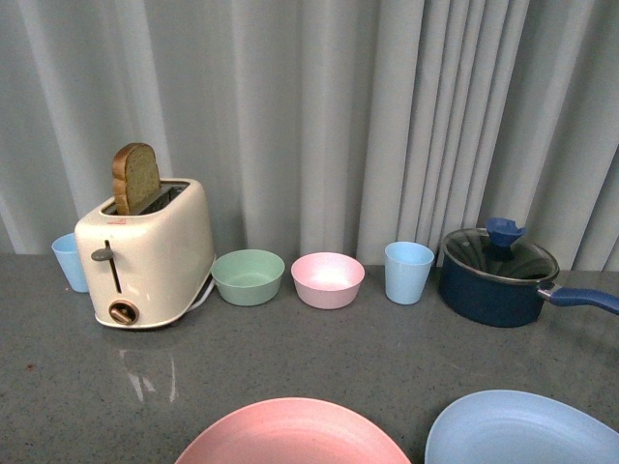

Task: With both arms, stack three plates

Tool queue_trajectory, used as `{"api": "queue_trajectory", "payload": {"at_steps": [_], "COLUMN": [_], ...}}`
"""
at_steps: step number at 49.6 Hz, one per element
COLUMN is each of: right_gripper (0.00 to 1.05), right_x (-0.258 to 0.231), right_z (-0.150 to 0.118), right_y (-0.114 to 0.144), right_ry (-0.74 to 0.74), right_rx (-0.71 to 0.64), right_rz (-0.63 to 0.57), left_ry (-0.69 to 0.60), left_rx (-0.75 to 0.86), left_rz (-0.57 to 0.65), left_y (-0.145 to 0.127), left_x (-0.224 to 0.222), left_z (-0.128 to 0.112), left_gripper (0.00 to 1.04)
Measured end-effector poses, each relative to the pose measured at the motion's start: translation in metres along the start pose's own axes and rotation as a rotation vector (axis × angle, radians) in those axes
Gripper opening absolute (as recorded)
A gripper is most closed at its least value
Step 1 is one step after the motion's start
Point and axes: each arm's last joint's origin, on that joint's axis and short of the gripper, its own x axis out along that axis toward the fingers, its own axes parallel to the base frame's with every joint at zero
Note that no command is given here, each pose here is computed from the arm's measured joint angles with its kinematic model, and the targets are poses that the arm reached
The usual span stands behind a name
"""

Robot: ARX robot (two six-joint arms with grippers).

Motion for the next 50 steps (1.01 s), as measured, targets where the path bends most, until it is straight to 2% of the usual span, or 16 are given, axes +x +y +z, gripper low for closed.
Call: {"api": "queue_trajectory", "payload": {"at_steps": [5,6,9,11,13,16,23,27,30,35,41,50], "right_gripper": [0.97,0.97,0.97,0.97,0.97,0.97,0.97,0.97,0.97,0.97,0.97,0.97], "right_x": [0.000,0.000,0.003,0.010,0.021,0.036,0.068,0.086,0.095,0.107,0.117,0.130], "right_z": [0.000,-0.001,0.002,0.003,0.005,0.008,0.007,-0.010,-0.023,-0.045,-0.061,-0.080], "right_y": [0.000,-0.001,-0.003,-0.009,-0.019,-0.038,-0.088,-0.113,-0.122,-0.127,-0.121,-0.117], "right_ry": [0.010,0.062,0.301,0.408,0.464,0.484,0.557,0.660,0.729,0.824,0.857,0.913], "right_rx": [0.011,0.033,0.193,0.301,0.390,0.453,0.475,0.422,0.379,0.329,0.213,0.117], "right_rz": [0.000,-0.005,-0.010,-0.039,-0.080,-0.127,-0.254,-0.307,-0.294,-0.224,-0.154,-0.111], "left_ry": [0.000,0.000,0.000,0.001,0.000,0.000,0.000,0.000,0.000,0.000,0.000,0.000], "left_rx": [0.000,0.000,0.000,0.000,0.000,0.000,0.001,0.001,0.001,0.001,0.001,0.001], "left_rz": [0.000,0.000,0.000,-0.002,0.000,0.000,0.000,0.000,0.000,0.000,0.000,0.000], "left_y": [0.000,0.000,0.000,0.000,0.000,0.000,0.000,0.000,0.000,0.000,0.000,0.000], "left_x": [0.000,0.000,0.000,0.000,0.000,0.000,0.000,0.000,0.000,0.000,0.000,0.000], "left_z": [0.000,0.000,0.000,0.000,0.000,0.000,0.000,0.000,0.000,0.000,0.000,0.000], "left_gripper": [0.59,0.63,0.73,0.81,0.89,0.99,0.98,0.98,0.98,0.98,0.98,0.98]}}
